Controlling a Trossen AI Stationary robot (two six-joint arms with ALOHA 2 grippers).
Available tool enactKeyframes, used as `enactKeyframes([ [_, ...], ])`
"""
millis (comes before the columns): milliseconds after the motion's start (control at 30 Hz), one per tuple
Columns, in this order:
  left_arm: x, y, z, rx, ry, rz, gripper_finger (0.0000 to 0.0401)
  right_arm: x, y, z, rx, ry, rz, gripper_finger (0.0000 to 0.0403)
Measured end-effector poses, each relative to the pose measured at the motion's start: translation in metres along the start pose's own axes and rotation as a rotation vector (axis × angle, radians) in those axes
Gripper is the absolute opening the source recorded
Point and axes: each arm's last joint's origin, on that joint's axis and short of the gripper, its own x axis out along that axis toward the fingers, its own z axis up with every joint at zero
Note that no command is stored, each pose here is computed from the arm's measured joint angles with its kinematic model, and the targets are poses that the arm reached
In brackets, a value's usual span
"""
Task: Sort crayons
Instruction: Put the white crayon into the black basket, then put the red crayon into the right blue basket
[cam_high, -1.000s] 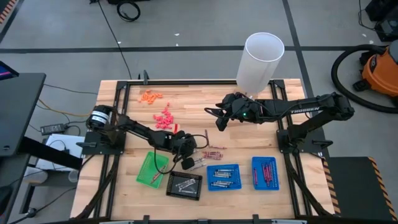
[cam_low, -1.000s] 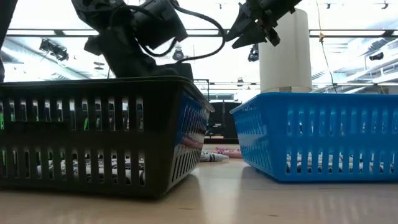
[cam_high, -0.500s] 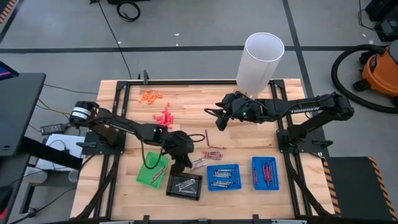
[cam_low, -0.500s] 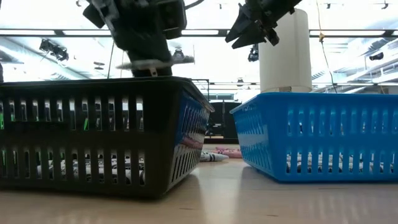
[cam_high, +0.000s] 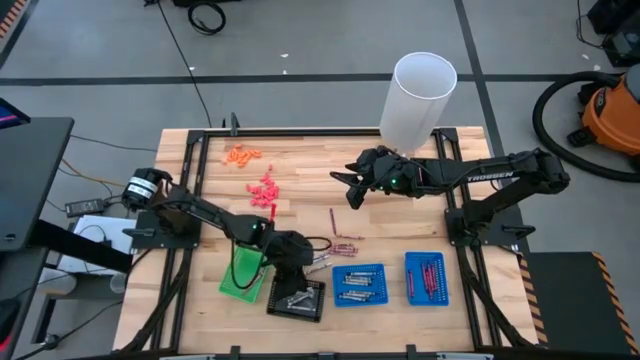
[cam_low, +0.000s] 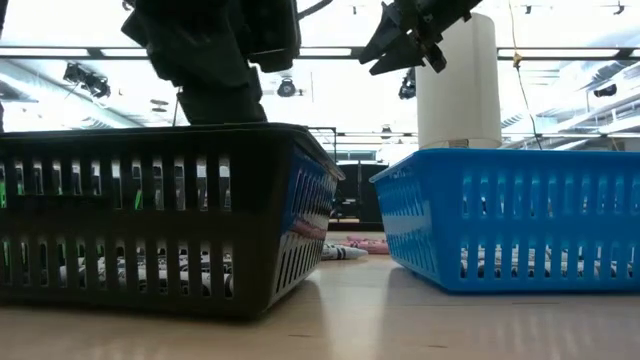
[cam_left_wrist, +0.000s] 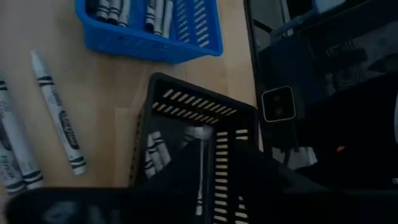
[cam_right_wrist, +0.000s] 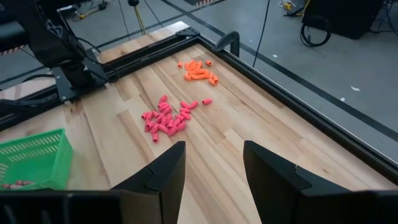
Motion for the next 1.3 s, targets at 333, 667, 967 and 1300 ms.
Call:
enactKeyframes([
  [333,-0.015,0.015,0.007,-0.090,-0.008,0.066,0.0184,0.000,0.000,0.000,0.026,0.007,0.019,0.0170],
  [667,-0.051,0.020,0.017,-0.073,-0.104,0.237,0.0159,0.020,-0.002,-0.034,0.060,0.207,0.031,0.0170],
  [967,-0.089,0.007,0.013,0.004,-0.171,0.421,0.0153,0.059,0.010,-0.057,0.090,0.254,0.051,0.0170],
  [1300,-0.118,0.002,0.003,0.074,-0.183,0.644,0.0153,0.104,0.017,-0.100,0.164,0.403,0.005,0.0170],
])
